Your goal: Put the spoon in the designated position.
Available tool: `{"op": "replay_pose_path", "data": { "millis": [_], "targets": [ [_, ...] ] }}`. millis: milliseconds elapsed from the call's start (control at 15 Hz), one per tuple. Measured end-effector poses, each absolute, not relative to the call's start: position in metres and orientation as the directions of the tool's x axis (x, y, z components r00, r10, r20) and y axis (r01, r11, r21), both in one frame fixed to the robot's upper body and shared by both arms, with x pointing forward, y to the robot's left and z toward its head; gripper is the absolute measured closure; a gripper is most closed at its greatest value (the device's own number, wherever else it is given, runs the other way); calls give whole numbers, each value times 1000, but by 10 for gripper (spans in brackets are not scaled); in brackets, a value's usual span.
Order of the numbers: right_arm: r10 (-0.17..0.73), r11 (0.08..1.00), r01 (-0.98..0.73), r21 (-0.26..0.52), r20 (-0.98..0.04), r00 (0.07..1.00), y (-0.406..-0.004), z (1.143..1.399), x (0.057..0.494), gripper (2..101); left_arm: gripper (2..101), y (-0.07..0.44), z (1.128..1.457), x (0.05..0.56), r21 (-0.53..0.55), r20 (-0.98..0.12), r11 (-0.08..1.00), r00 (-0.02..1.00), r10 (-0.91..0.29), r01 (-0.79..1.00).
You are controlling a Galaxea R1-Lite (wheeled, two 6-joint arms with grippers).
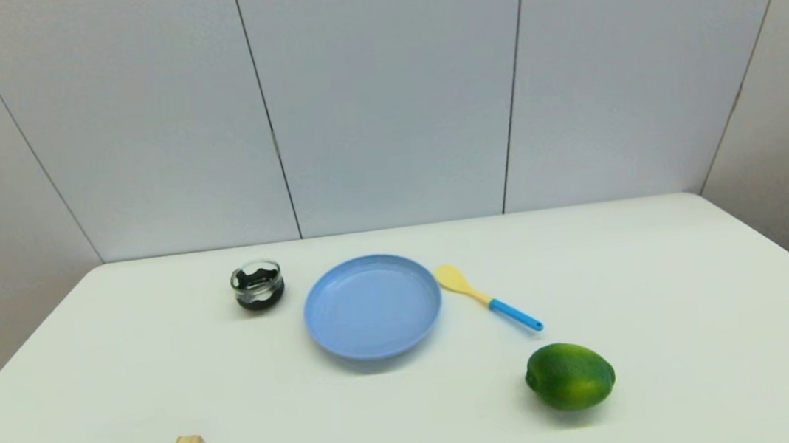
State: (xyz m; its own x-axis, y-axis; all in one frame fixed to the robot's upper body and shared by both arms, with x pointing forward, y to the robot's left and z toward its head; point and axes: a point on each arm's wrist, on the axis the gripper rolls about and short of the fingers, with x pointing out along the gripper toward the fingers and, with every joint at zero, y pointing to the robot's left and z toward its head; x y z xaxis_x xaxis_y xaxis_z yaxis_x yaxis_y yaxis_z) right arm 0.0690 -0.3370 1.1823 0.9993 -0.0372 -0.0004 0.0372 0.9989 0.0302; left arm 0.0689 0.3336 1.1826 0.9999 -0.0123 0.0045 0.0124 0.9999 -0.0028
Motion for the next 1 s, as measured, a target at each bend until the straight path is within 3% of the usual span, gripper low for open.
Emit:
{"op": "replay_pose_path", "data": {
  "millis": [1000],
  "targets": [
    [-38, 999, 38, 39, 0, 999, -337, 1182, 69, 43, 54, 334, 1183, 69, -3, 4, 1000, 1000, -12, 12]
  ]
}}
